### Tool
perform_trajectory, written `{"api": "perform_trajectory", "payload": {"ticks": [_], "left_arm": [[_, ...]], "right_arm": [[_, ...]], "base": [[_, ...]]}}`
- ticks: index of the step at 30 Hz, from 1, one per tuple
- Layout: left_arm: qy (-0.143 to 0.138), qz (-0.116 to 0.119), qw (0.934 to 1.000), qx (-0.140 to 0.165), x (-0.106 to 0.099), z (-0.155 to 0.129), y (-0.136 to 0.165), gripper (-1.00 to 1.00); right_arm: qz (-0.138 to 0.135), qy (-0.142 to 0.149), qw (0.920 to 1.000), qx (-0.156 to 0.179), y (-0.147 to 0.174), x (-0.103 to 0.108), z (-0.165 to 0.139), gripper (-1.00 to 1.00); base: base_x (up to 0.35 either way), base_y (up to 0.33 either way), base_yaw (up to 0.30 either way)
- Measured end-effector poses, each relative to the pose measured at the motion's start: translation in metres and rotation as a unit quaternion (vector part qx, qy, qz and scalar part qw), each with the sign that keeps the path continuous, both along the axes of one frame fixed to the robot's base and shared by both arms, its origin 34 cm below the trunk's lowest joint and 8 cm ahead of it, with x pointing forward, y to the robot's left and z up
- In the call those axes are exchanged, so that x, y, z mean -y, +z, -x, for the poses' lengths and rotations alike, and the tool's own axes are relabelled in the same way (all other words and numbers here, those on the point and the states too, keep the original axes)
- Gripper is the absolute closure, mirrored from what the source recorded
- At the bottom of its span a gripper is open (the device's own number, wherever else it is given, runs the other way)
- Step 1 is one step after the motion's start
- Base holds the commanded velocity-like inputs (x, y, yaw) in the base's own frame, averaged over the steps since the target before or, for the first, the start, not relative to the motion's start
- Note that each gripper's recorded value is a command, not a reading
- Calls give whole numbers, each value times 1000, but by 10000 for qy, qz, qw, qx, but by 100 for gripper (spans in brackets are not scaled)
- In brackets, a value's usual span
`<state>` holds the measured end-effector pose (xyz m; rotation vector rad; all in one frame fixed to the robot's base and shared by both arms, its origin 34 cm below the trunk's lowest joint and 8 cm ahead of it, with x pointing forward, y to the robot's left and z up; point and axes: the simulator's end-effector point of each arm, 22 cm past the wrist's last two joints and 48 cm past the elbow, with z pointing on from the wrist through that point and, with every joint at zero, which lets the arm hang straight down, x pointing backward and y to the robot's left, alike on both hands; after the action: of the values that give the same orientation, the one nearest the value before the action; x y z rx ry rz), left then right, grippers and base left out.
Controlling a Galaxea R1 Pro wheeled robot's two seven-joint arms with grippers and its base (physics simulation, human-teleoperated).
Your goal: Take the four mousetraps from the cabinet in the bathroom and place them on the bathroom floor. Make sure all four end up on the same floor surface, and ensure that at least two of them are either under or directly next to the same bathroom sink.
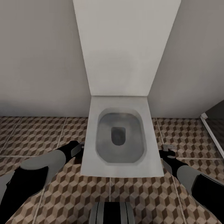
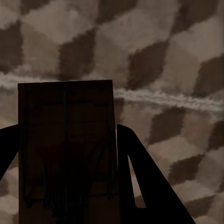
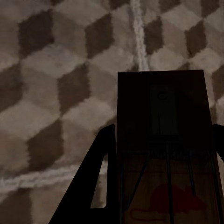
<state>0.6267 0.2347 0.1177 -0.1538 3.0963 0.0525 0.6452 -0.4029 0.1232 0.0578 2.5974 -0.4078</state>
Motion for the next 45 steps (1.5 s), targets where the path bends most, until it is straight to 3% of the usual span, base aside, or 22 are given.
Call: {"api": "perform_trajectory", "payload": {"ticks": [16,18,24,36,42,45], "left_arm": [[15,-21,10000,-82,-2,7,-11,100],[12,-19,10000,-83,-1,7,-11,100],[5,-13,10000,-80,0,7,-11,100],[0,-5,9999,-126,1,10,-16,100],[-7,12,9999,-128,2,11,-16,100],[-10,16,9999,-129,3,11,-16,100]], "right_arm": [[5,-3,10000,-98,-12,1,8,100],[5,-3,10000,-70,-11,1,6,100],[34,28,9991,419,0,2,-11,100],[38,25,9990,438,-3,2,-10,100],[2,45,9995,319,-7,-3,-6,100],[-2,-33,10000,-74,-16,0,10,100]], "base": [[1,0,0],[0,0,0],[0,0,0],[0,0,0],[0,0,0],[0,0,0]]}}
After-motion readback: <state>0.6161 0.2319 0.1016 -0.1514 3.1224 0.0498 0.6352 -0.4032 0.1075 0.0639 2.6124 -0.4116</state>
